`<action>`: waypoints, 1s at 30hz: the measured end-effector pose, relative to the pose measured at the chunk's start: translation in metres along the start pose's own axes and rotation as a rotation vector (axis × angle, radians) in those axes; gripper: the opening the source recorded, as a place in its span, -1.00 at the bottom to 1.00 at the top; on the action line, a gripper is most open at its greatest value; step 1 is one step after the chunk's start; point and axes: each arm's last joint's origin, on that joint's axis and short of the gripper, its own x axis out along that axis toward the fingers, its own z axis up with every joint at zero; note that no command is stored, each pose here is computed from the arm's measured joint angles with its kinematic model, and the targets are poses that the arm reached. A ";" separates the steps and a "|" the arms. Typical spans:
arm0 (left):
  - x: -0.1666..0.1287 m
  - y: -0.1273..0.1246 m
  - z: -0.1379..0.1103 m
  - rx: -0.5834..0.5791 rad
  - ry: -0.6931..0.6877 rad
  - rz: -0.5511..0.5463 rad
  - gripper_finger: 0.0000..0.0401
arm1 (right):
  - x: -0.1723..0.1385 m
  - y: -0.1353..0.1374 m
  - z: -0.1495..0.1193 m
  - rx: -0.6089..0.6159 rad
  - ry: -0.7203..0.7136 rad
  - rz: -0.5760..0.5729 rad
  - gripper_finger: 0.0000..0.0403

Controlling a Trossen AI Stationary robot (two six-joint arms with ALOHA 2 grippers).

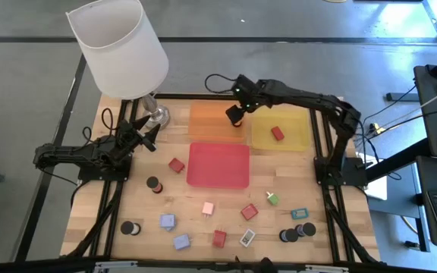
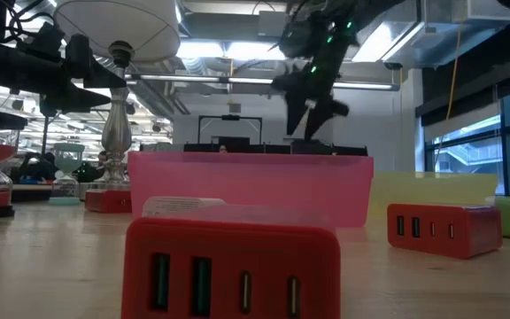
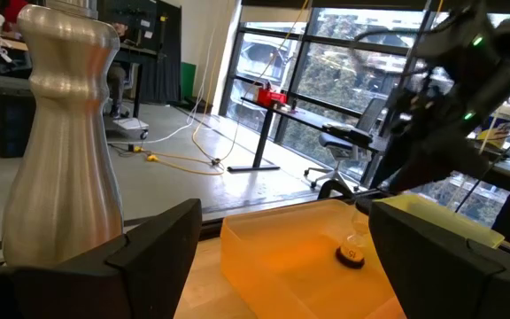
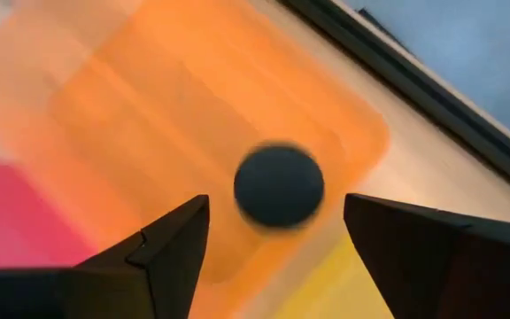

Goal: Pick & Place Office items
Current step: Put the green charger adapter into the red bin

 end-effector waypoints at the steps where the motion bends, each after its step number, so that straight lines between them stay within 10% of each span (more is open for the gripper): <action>1: 0.000 0.000 0.000 0.000 0.000 0.000 0.61 | -0.010 -0.001 -0.003 -0.001 0.013 0.014 0.30; 17: 0.000 0.000 0.000 0.000 0.000 0.000 0.61 | -0.137 0.024 -0.099 -0.192 0.299 0.028 0.18; 30: 0.000 0.000 0.000 0.001 0.001 0.000 0.61 | -0.157 0.065 -0.140 -0.048 0.257 -0.009 0.41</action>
